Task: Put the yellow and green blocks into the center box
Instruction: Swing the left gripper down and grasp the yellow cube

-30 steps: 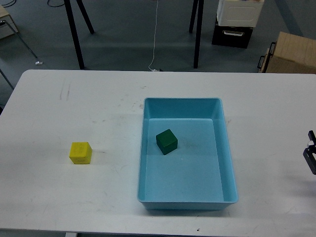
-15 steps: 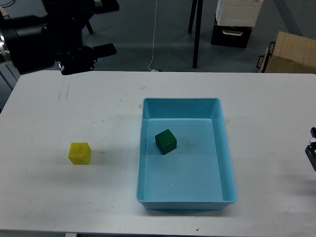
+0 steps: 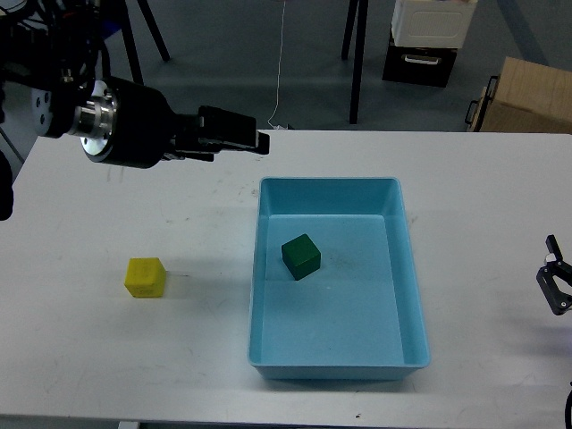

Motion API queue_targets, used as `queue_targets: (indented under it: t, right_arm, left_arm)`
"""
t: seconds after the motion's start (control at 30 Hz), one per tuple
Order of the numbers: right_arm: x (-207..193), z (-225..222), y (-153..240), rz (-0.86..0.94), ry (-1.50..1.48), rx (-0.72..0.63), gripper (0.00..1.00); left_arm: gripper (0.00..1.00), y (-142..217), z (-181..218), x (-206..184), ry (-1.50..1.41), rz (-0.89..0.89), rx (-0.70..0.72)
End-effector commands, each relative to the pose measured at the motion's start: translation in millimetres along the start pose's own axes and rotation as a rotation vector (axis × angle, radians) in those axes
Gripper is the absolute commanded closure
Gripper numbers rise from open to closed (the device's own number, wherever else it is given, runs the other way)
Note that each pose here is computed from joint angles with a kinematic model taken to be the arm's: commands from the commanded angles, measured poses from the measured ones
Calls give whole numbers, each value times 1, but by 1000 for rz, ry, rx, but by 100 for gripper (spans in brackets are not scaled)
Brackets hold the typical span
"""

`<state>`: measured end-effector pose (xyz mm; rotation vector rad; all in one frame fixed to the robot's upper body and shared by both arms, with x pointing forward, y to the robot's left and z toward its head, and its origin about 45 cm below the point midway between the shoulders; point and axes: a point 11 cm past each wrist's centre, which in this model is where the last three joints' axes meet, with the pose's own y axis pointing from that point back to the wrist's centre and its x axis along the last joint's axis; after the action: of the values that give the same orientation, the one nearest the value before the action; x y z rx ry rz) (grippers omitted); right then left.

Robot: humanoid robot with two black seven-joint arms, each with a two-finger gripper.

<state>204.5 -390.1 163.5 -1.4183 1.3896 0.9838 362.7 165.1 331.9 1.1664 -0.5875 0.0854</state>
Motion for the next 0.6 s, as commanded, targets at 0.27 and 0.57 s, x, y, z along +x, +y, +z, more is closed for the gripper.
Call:
queue_targets:
  t: [0.27,0.57]
  right_arm:
    - [4,-3,-1,11,9,1,0]
    - [8,-1,-1,21,7,-10,0]
  left_arm:
    - [0,-67,-109,-79,-33,-171,265]
    - [0,-86,-137,-107,71,-175,275]
